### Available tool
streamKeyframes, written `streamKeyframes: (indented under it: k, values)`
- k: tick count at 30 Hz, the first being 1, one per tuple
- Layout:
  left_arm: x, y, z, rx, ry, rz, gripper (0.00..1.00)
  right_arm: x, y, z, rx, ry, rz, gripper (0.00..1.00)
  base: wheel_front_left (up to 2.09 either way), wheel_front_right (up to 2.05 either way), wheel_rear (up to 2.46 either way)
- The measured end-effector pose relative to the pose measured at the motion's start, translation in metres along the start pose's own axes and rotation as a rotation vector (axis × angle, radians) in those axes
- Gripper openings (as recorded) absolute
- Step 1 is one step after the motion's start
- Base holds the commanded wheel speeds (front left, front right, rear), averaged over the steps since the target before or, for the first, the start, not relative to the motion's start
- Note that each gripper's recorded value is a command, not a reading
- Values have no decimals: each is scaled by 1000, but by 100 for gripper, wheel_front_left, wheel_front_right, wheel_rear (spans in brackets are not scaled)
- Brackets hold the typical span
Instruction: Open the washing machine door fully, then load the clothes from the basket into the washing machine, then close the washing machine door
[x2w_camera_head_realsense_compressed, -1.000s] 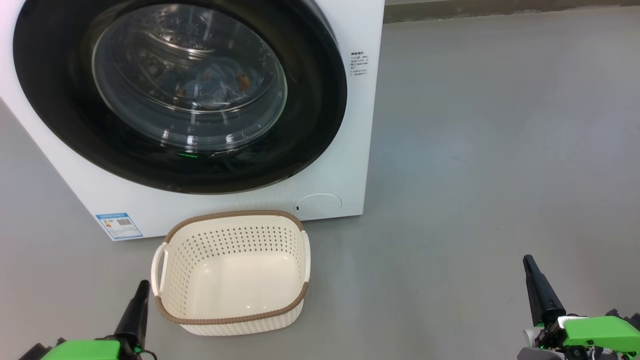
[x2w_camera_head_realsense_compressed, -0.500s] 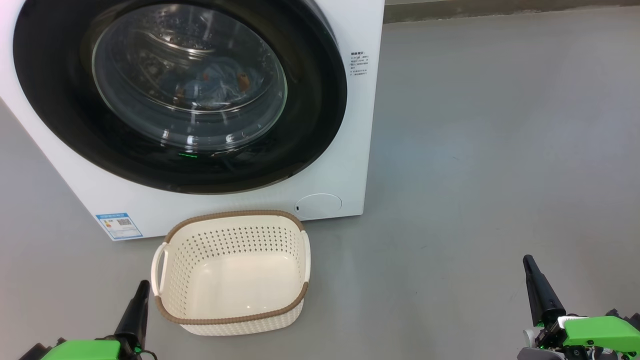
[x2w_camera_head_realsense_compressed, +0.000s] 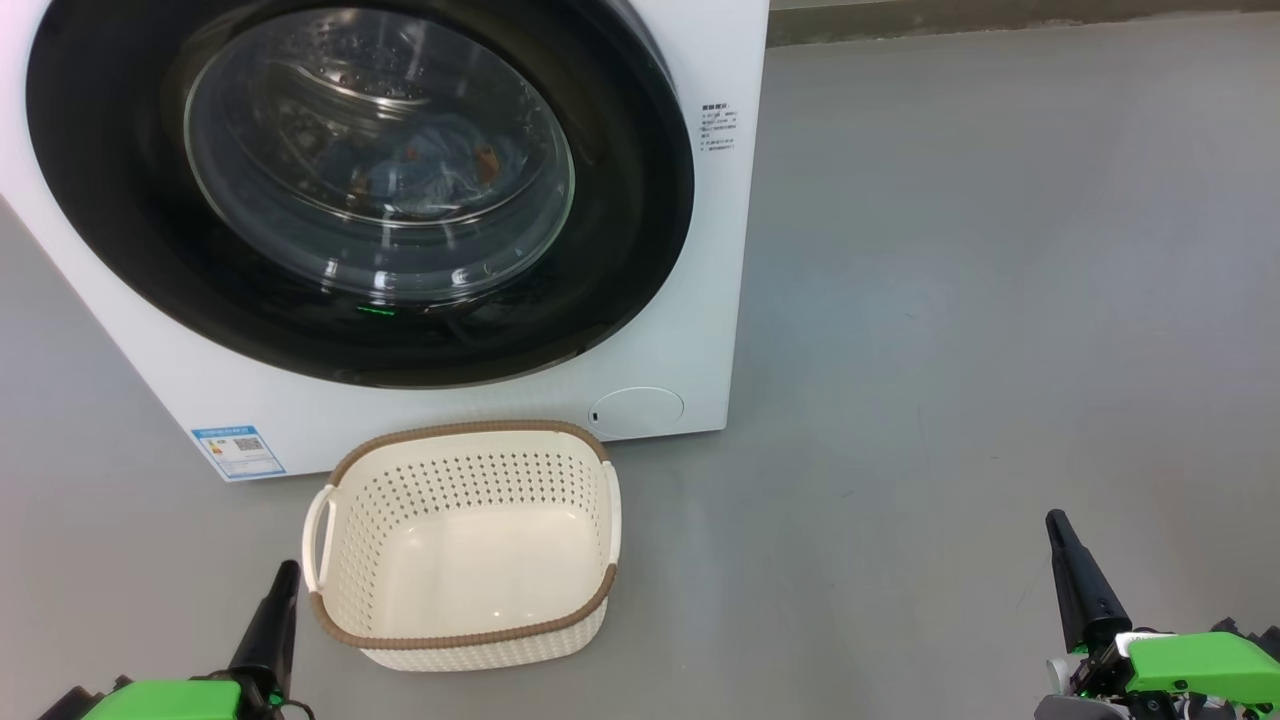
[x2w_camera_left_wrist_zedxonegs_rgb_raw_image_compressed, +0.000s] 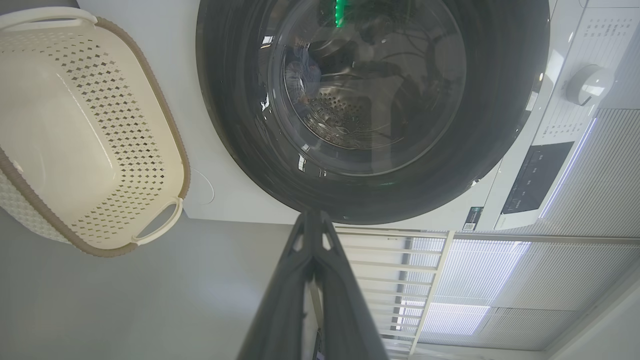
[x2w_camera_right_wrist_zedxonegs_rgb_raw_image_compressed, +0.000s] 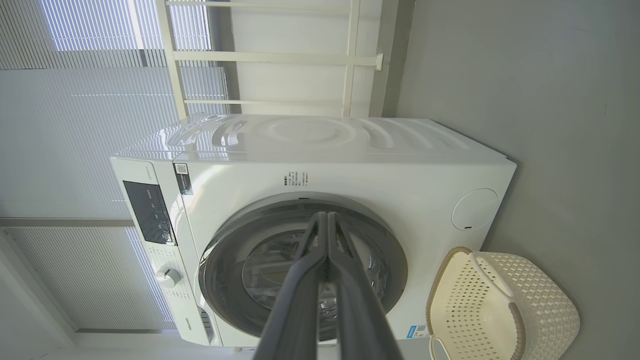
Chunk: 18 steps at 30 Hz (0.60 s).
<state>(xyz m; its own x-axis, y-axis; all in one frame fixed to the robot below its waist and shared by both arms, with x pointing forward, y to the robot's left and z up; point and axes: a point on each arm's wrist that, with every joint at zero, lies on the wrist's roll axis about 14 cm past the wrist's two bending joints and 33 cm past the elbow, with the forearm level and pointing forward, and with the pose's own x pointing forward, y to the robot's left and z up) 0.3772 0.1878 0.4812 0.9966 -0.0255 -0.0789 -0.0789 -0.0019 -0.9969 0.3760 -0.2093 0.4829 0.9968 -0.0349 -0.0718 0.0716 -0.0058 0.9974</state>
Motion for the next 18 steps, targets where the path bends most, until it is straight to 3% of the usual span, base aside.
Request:
streamKeyframes:
  k: [18]
  values:
    - [0,0,0,0,0,0,0,0,0,0,0,0,0,0,0,0,0]
